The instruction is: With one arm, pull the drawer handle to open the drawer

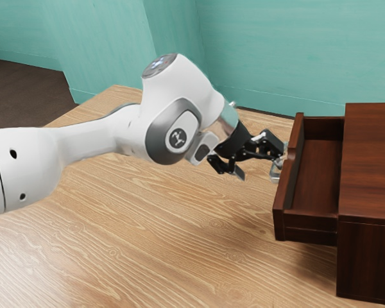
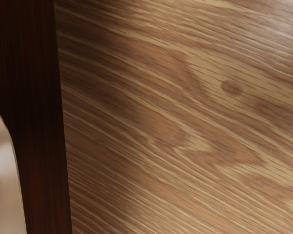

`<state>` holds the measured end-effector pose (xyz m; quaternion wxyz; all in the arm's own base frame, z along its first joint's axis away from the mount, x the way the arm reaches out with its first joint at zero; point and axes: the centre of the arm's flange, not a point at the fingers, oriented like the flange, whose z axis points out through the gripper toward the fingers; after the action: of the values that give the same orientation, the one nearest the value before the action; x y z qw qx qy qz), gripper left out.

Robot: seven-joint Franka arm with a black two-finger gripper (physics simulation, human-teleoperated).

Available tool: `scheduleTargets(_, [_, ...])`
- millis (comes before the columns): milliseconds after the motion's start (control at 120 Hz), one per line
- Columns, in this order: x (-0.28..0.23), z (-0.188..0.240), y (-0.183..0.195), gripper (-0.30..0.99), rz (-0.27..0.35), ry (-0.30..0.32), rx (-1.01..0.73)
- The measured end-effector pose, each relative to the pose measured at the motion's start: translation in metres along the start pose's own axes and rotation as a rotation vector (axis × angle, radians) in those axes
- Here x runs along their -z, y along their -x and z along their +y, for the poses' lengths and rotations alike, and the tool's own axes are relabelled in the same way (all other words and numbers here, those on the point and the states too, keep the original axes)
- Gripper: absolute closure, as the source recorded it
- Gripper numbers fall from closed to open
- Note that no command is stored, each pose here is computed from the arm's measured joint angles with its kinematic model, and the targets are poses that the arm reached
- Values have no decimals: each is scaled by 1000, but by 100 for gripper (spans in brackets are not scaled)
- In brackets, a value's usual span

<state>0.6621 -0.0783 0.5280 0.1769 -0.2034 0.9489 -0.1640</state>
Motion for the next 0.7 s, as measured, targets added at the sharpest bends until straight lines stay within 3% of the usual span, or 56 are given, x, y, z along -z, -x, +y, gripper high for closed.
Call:
scheduleTargets(108, [17, 15, 1, 8, -19, 14, 16])
scheduleTargets(367, [25, 46, -1, -1, -29, 67, 47])
scheduleTargets(533, [32, 68, 5, 0, -42, 93, 76])
scheduleTargets(700, [54, 61, 3, 16, -81, 99, 66])
